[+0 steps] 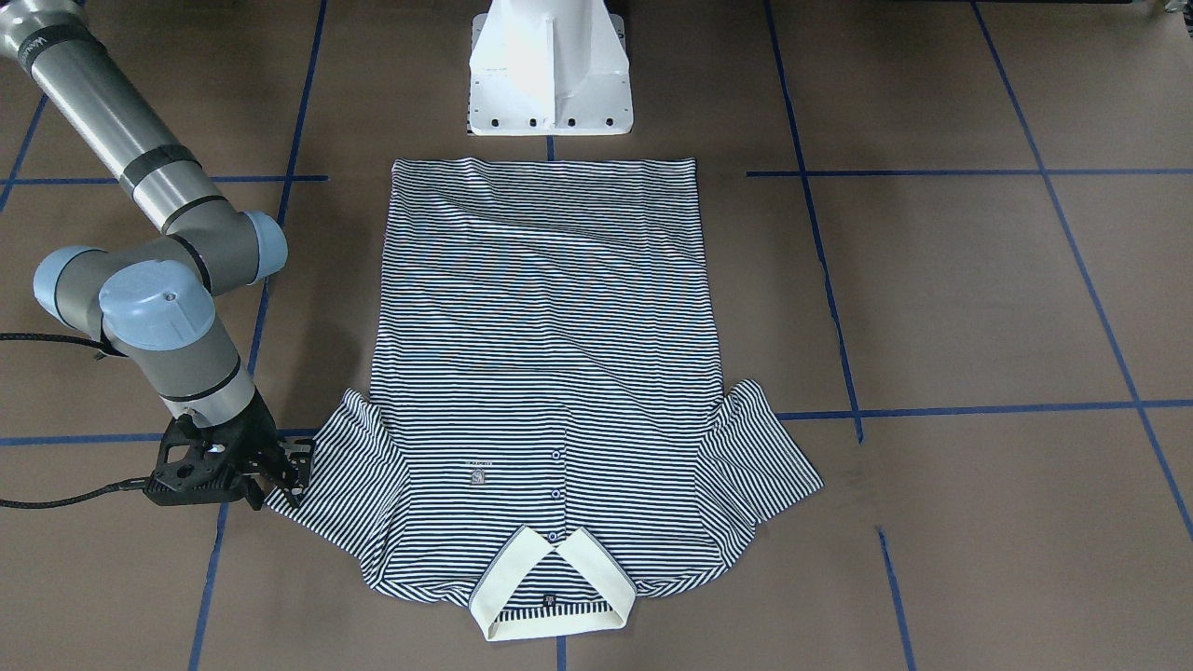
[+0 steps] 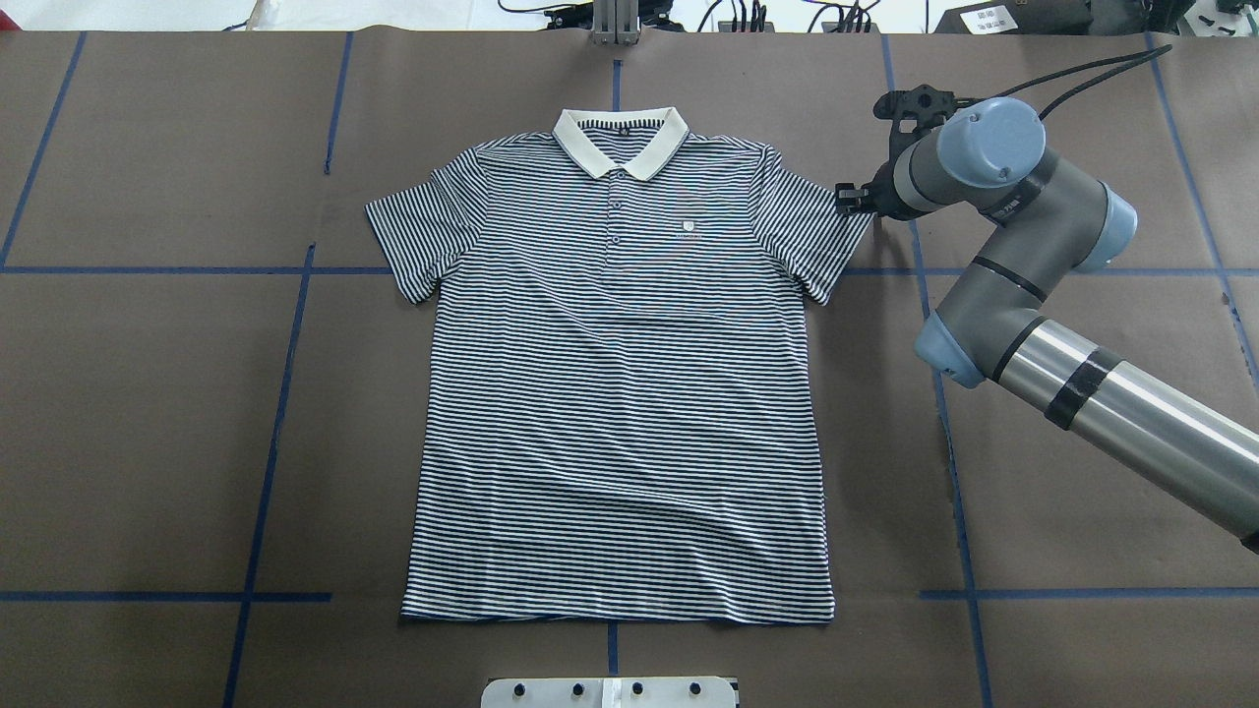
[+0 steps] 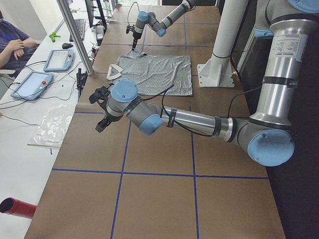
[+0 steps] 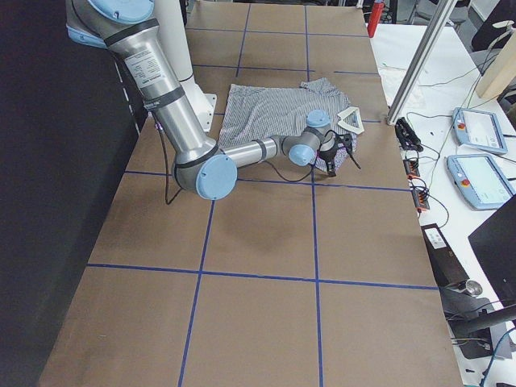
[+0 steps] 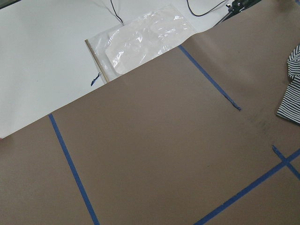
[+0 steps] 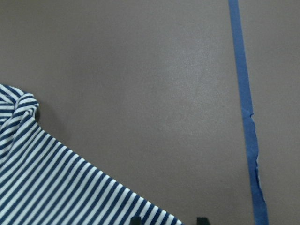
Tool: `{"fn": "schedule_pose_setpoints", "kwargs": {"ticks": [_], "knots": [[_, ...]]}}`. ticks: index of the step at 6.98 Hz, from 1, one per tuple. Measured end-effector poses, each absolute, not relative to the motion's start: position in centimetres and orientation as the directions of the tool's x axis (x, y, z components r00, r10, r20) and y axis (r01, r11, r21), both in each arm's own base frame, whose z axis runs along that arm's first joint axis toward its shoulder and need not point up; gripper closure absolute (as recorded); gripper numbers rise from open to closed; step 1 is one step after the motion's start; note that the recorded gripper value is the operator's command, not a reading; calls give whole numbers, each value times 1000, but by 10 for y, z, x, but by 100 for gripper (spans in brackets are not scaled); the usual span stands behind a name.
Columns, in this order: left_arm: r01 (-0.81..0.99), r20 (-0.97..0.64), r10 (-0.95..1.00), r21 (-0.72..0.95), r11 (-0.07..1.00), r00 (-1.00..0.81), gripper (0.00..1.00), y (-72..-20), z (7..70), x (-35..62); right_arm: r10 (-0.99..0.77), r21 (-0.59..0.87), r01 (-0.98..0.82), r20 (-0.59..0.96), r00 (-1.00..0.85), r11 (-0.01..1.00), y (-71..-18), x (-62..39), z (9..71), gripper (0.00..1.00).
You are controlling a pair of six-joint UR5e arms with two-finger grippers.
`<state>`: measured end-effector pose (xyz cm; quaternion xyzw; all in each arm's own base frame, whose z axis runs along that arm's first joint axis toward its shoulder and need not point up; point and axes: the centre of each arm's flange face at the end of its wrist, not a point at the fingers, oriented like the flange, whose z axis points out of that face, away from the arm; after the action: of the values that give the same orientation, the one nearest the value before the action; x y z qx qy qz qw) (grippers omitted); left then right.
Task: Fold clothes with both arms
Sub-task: 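Reach the right gripper to the short sleeve nearest it and grasp it, then fold the held sleeve inward over the shirt body with the right gripper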
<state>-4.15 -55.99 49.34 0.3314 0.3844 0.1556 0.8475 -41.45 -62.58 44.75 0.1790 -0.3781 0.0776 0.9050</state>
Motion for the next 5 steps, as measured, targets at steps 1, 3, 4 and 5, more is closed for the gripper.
{"fn": "schedule_pose_setpoints", "kwargs": {"ticks": [1,3,4,5], "knots": [[-10,-547,519,682,731,656,0,-560,493,-41,29,246,-295,720,693,923,-626,-415,447,100],[-9,-548,519,682,731,656,0,-560,494,-41,47,233,-315,733,679,920,-626,-416,438,100],[-9,-548,518,681,732,656,0,-560,494,-41,48,234,-323,739,672,917,-626,-416,429,100],[-9,-549,518,681,733,656,0,-559,494,-41,69,220,-343,745,663,913,-625,-415,415,100]]}}
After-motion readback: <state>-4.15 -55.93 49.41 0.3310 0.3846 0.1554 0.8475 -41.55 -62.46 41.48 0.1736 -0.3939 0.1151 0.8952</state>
